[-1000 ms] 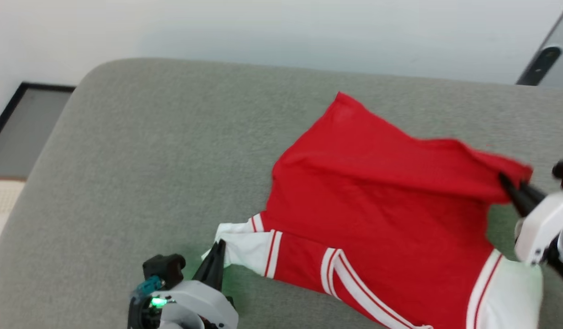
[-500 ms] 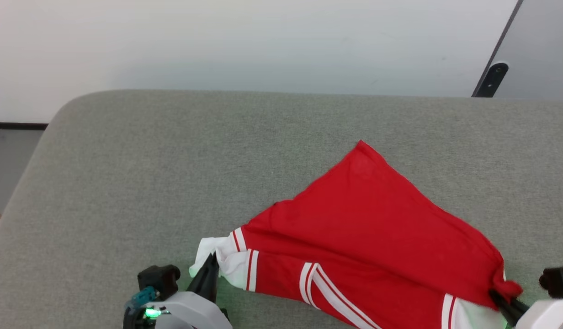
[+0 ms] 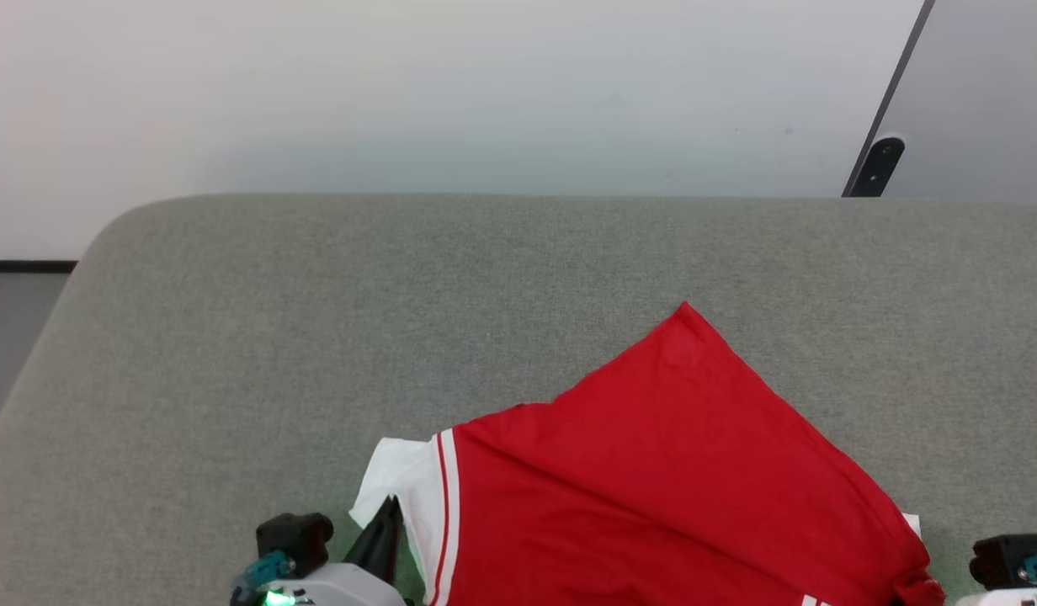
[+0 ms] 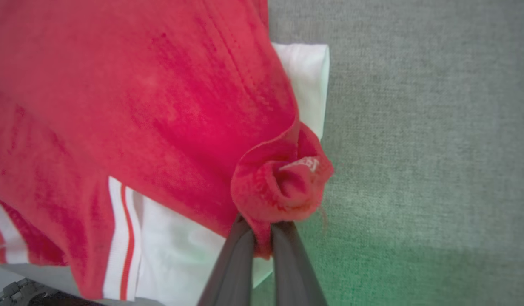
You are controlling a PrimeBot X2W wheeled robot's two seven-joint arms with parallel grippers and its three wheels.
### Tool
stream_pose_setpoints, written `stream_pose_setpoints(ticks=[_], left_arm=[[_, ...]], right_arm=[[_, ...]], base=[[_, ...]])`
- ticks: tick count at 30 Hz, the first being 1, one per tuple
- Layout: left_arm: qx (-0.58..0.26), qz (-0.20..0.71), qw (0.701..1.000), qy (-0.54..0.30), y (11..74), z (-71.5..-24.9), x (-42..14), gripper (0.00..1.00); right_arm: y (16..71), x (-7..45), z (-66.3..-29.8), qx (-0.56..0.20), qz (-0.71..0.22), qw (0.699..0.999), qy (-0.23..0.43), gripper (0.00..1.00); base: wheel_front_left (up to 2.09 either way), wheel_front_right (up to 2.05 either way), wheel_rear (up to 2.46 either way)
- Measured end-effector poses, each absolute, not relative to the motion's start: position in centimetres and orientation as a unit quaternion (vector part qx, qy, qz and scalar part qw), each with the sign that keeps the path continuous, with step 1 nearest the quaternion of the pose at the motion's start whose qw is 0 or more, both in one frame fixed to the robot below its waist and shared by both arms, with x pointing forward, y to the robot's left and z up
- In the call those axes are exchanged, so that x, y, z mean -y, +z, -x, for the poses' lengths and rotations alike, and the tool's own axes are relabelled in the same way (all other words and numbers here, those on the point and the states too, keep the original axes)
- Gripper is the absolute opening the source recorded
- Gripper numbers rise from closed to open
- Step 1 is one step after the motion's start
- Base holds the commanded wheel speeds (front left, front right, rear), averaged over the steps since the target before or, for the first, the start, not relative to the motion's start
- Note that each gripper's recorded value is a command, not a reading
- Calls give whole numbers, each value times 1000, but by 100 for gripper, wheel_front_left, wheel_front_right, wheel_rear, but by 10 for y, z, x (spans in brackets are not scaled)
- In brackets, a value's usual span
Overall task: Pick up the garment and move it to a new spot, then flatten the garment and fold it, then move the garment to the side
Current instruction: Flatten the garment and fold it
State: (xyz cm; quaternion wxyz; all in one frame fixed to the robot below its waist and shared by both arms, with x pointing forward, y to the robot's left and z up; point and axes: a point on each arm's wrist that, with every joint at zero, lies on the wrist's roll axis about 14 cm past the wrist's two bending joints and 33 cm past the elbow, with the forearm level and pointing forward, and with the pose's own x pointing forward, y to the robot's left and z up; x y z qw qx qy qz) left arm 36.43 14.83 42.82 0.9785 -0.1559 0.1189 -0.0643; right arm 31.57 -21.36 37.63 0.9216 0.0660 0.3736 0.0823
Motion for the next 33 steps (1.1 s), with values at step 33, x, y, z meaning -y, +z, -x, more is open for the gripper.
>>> stream_pose_setpoints(ticks=[33], left_arm=[[-103, 162, 978, -83, 441, -377, -135, 0]], right_arm=[[555, 156, -477, -200, 72, 958, 192, 100]], base=[[0, 0, 0]])
